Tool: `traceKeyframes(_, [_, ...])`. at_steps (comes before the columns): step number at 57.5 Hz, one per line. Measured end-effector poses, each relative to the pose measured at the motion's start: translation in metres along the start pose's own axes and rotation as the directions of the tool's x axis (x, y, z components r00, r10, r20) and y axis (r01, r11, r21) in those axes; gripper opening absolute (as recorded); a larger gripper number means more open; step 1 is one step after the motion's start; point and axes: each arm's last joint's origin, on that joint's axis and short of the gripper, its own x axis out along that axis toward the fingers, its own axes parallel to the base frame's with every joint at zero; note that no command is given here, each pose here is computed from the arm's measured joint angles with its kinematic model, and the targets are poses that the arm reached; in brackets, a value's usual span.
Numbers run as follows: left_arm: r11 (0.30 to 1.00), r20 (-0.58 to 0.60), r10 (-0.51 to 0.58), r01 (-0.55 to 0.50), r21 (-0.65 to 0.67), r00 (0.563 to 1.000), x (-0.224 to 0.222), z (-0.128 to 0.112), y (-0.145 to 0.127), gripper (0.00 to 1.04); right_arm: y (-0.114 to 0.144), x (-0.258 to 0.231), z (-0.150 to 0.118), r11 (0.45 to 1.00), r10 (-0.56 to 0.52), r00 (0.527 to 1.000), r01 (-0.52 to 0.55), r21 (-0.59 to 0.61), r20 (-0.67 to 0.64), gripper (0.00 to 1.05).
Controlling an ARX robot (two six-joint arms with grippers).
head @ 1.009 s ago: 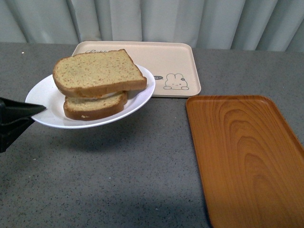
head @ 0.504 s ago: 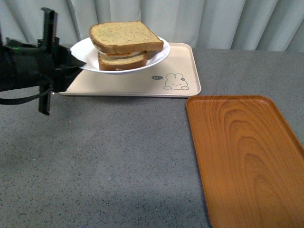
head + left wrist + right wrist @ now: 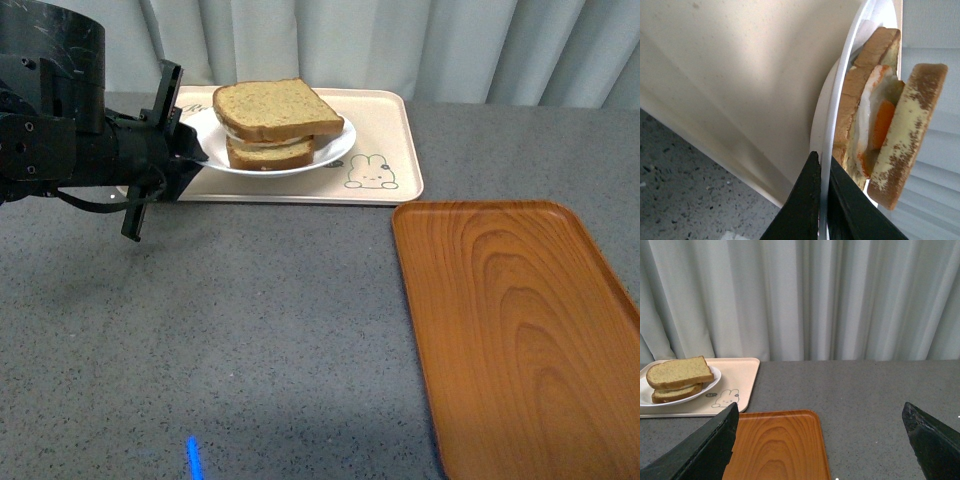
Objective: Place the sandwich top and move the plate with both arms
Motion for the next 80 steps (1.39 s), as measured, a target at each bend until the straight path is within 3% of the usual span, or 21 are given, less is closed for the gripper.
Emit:
traceKeyframes(12, [1.0, 0.008, 0.003, -0.003, 0.018, 1.0, 0.002, 0.002, -0.003, 0.08, 0.0, 0.0, 0.0, 1.0, 0.0, 1.0, 0.0, 0.0, 0.0, 0.96])
traceKeyframes(36, [0.995, -0.003, 0.029, -0.029, 0.093, 1.0, -0.025, -0.009, 0.01, 0.72, 0.0, 0.0, 0.0, 1.0, 0.0, 1.0, 0.0, 0.0, 0.0, 0.96])
traceKeyframes(42, [0.974, 0.023, 0.01, -0.015, 0.226, 1.0, -0.052, -0.018, 0.004, 0.9, 0.0, 0.0, 0.0, 1.0, 0.0, 1.0, 0.0, 0.0, 0.0, 0.96])
traceKeyframes(45, [0.911, 0.042, -0.056, 0.034, 0.411, 0.998, -0.076, -0.03, -0.005, 1.0, 0.0, 0.0, 0.0, 1.0, 0.0, 1.0, 0.0, 0.0, 0.0, 0.96])
traceKeyframes(49, [0.763, 0.021, -0.084, 0.051, 0.644, 0.996, -0.112, -0.054, -0.007, 0.98, 0.0, 0.0, 0.0, 1.0, 0.0, 1.0, 0.0, 0.0, 0.0, 0.96])
traceKeyframes(53, [0.59, 0.196, -0.172, -0.058, 0.806, 0.965, -0.132, -0.07, 0.012, 0.82, 0.0, 0.0, 0.0, 1.0, 0.001, 1.0, -0.001, 0.0, 0.0, 0.96])
traceKeyframes(56, [0.521, 0.285, -0.2, -0.144, 0.841, 0.937, -0.147, -0.069, 0.026, 0.7, 0.0, 0.0, 0.0, 1.0, -0.001, 1.0, 0.001, 0.0, 0.0, 0.96])
traceKeyframes(63, [0.484, 0.381, -0.325, -0.194, 0.853, 0.865, -0.179, -0.059, 0.025, 0.41, 0.0, 0.0, 0.0, 1.0, -0.002, 1.0, 0.002, 0.0, 0.0, 0.96])
traceKeyframes(72, [0.484, 0.386, -0.324, -0.2, 0.852, 0.864, -0.184, -0.058, 0.028, 0.12, 0.0, 0.0, 0.0, 1.0, 0.0, 1.0, 0.0, 0.0, 0.0, 0.96])
traceKeyframes(74, [0.451, 0.365, -0.33, -0.194, 0.871, 0.87, -0.196, -0.055, 0.032, 0.05, 0.0, 0.0, 0.0, 1.0, 0.0, 1.0, 0.0, 0.0, 0.0, 0.96])
traceKeyframes(80, [0.414, 0.411, -0.361, -0.251, 0.875, 0.837, -0.247, -0.05, 0.042, 0.04, 0.0, 0.0, 0.0, 1.0, -0.004, 1.0, 0.004, 0.0, -0.005, 0.96])
